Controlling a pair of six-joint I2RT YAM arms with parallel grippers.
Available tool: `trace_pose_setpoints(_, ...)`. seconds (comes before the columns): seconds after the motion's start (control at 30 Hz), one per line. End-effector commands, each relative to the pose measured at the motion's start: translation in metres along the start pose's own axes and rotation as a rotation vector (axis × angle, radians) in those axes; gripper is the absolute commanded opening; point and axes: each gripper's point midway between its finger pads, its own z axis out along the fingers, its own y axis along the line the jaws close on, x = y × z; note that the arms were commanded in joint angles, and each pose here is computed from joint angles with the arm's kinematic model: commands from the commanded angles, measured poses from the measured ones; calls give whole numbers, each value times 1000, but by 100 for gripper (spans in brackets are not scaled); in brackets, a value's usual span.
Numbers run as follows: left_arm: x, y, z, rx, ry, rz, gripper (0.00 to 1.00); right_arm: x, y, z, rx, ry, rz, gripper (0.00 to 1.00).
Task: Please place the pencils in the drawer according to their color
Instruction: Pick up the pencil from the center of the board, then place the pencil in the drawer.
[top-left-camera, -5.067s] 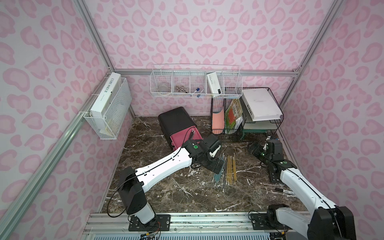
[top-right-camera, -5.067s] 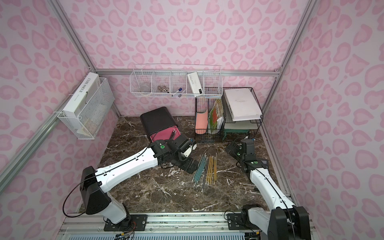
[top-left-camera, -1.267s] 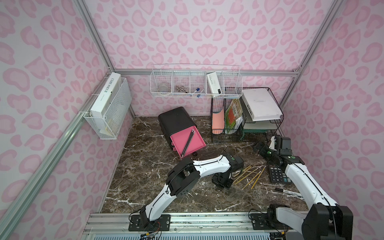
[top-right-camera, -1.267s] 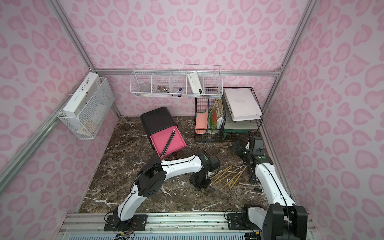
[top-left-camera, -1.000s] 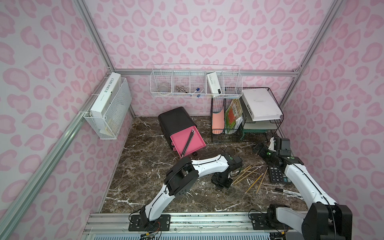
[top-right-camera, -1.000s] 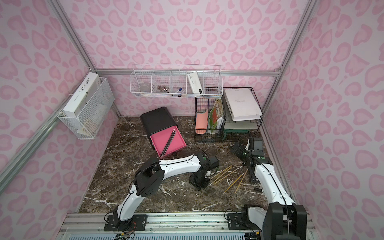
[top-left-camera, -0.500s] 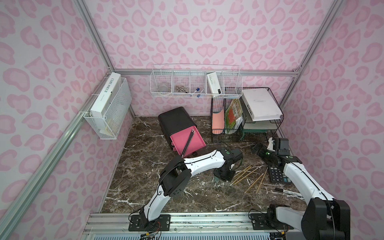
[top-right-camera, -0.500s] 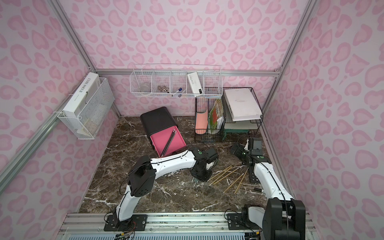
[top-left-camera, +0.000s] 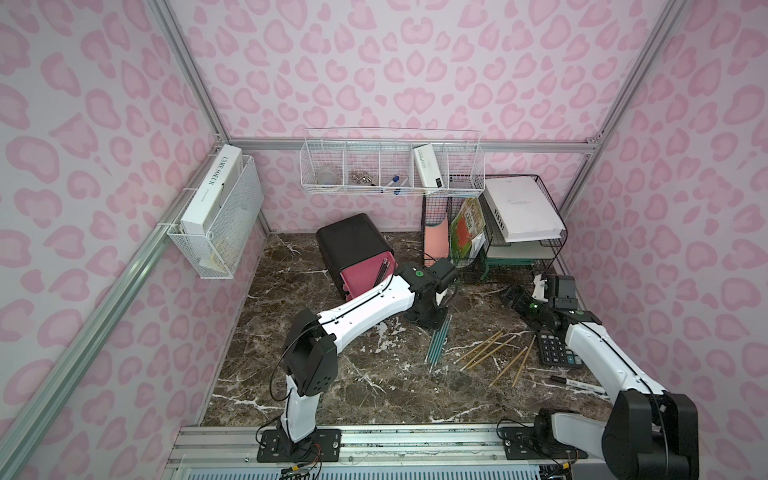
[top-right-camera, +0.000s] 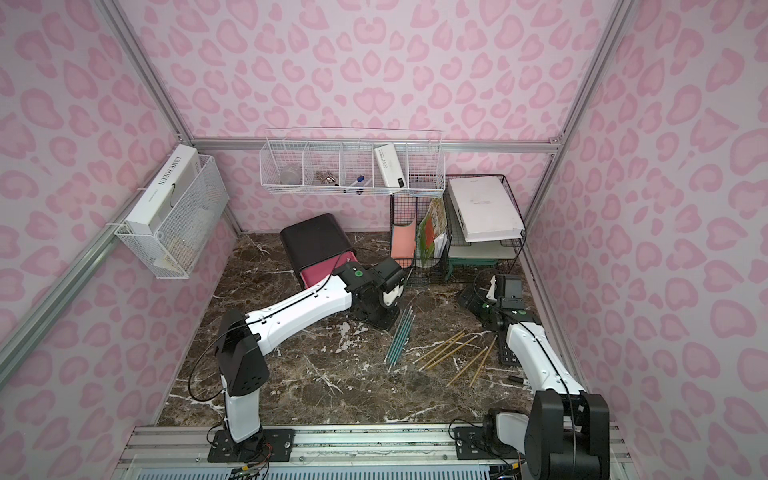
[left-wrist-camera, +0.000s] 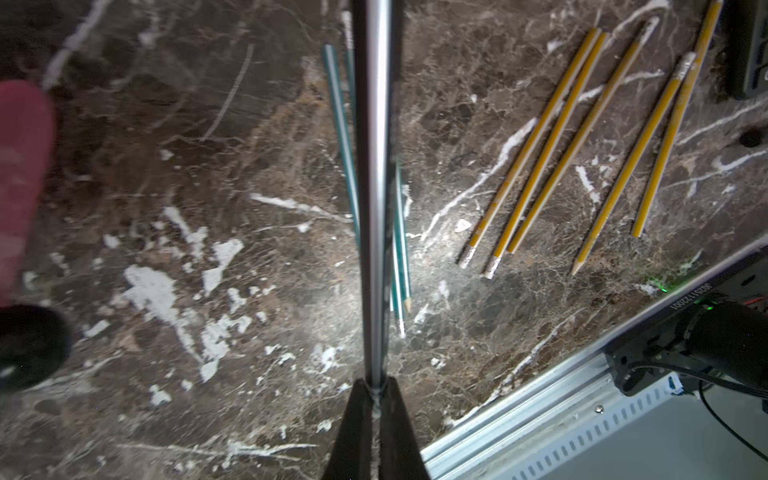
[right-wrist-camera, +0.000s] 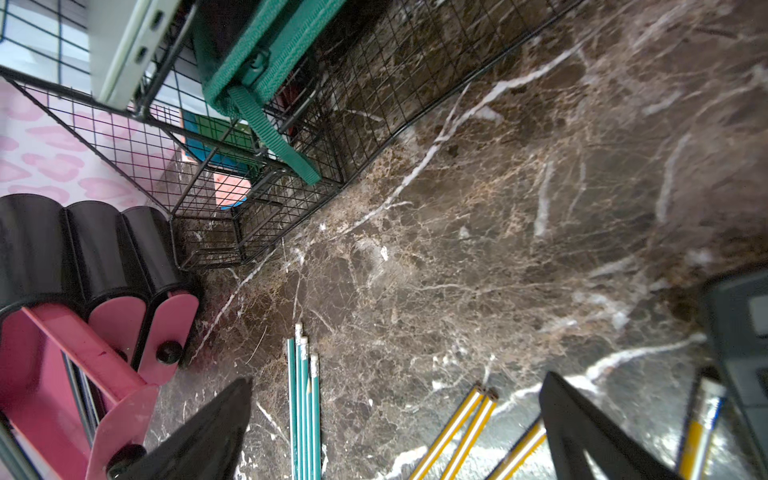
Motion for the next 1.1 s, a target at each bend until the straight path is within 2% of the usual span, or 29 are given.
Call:
trace_pose_setpoints(0.0,9,35,-14,-79,21,2,0,-3,18,1,-57,-8,-5,100)
trace_pose_setpoints(0.17,18,83,-33,-212,44,-32,0,10,43,9,-100,23,-32,100)
trace_pose_setpoints(0.4,30,123,-47,-268,67,-60,0,29,74,23,-143,77,-67,100)
trace_pose_setpoints(0.7,39,148,-53,-271,120,-77,0,52,102,34,-184,129,-97,100)
trace_pose_setpoints(1.07,40,164,-44,-275,147,-120,0,67,126,40,-218,165,-125,100)
